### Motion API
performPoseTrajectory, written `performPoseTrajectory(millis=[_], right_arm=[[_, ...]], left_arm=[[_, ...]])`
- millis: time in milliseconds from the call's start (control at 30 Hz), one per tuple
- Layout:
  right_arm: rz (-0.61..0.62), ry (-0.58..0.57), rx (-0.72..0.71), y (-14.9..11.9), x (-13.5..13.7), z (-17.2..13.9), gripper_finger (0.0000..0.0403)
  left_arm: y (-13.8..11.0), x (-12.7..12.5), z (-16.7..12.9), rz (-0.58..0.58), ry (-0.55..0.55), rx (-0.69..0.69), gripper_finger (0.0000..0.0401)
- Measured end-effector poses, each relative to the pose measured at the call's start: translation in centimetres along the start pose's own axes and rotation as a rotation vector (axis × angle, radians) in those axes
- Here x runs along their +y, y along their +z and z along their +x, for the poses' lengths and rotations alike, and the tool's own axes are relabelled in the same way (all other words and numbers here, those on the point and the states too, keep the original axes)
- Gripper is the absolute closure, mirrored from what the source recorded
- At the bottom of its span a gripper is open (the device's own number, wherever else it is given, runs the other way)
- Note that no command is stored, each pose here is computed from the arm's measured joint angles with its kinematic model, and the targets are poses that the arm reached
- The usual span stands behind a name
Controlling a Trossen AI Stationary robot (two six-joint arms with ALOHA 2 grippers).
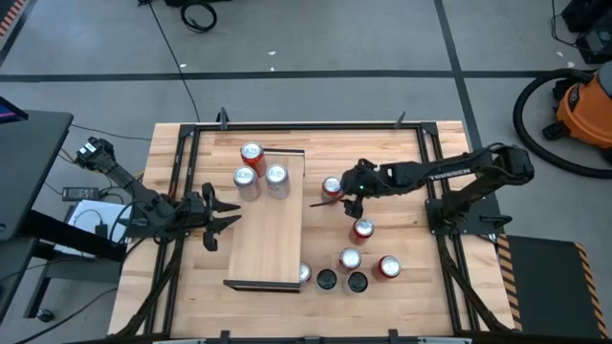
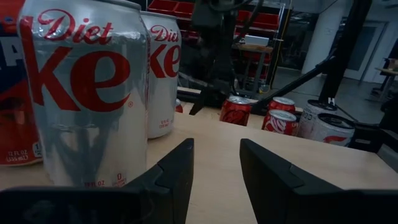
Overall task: Place canned beverage on shelf
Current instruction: Put the orange soda can on the shelf aligned with the other orange soda can
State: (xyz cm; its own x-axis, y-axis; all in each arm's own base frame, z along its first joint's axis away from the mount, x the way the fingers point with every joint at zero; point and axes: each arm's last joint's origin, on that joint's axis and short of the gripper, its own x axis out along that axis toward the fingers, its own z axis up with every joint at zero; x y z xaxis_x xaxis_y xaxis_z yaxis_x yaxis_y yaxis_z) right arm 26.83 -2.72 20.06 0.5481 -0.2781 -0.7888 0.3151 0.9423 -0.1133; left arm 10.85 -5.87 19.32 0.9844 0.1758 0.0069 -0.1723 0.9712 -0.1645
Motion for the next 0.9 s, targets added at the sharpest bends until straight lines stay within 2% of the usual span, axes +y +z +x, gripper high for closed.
performPoseTrajectory(millis=[200,400,533,900], right_arm=[[0.036,0.007,-0.109,-2.3,-0.2,1.9,0.0029],[0.089,0.040,-0.217,-3.0,-0.9,2.7,0.0022],[0.111,0.061,-0.299,-3.0,-1.0,2.8,0.0018],[0.132,0.076,-0.413,-2.4,-0.9,2.5,0.0007]], left_arm=[[0.0,0.0,0.0,0.000,0.001,0.000,0.0262],[0.0,0.0,0.0,-0.009,0.001,-0.001,0.0262],[0.0,0.0,0.0,-0.010,0.001,-0.001,0.0262],[0.0,0.0,0.0,-0.013,0.001,-0.001,0.0262]])
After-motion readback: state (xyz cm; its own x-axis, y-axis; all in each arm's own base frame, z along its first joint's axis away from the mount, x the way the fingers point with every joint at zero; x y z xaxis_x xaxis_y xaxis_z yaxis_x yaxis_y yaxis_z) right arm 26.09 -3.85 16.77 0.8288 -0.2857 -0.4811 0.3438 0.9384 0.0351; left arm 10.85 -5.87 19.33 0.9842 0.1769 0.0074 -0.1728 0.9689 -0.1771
